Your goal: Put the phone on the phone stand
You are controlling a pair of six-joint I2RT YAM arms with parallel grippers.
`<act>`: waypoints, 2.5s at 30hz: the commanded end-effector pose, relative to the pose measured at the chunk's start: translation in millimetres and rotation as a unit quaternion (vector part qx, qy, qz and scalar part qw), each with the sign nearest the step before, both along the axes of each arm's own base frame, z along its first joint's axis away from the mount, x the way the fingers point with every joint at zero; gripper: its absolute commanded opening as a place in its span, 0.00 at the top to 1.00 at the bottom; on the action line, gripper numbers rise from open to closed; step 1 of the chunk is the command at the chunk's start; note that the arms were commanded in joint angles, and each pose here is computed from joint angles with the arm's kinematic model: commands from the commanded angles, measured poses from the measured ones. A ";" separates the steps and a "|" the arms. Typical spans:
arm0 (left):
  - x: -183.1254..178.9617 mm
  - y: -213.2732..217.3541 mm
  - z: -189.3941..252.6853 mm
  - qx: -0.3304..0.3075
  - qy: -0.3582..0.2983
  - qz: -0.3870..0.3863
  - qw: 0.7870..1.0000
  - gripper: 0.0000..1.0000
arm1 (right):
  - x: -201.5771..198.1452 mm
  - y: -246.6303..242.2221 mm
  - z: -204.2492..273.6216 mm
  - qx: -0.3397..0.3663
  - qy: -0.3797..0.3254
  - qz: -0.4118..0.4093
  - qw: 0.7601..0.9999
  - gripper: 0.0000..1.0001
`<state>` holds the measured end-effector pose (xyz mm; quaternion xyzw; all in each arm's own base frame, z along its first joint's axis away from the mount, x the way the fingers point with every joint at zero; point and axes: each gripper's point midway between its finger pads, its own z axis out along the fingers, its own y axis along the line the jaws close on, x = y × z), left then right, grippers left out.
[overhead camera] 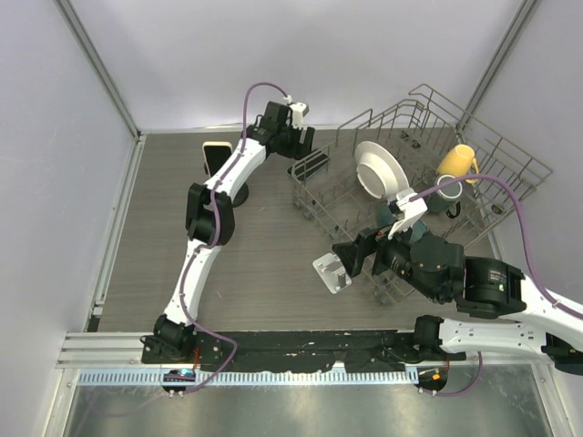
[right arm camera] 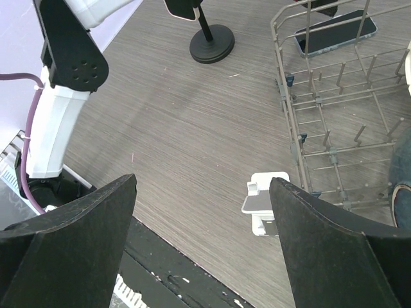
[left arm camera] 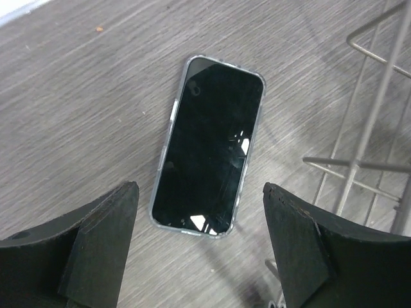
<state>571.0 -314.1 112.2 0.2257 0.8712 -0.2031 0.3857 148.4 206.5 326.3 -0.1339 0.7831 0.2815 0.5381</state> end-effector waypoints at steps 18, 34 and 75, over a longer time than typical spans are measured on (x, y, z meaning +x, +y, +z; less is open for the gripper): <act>-2.2 13.1 -60.5 0.031 0.052 0.116 0.991 0.49 | -0.4 1.6 5.0 0.028 0.006 -0.004 1.000 0.10; -4.3 75.8 -75.4 0.138 0.031 0.257 0.956 0.54 | -0.6 3.6 6.3 0.028 0.004 -0.001 1.000 0.10; -40.5 77.2 -25.2 0.073 0.089 0.235 0.965 0.22 | -0.8 9.9 5.0 0.022 -0.003 0.012 1.000 0.10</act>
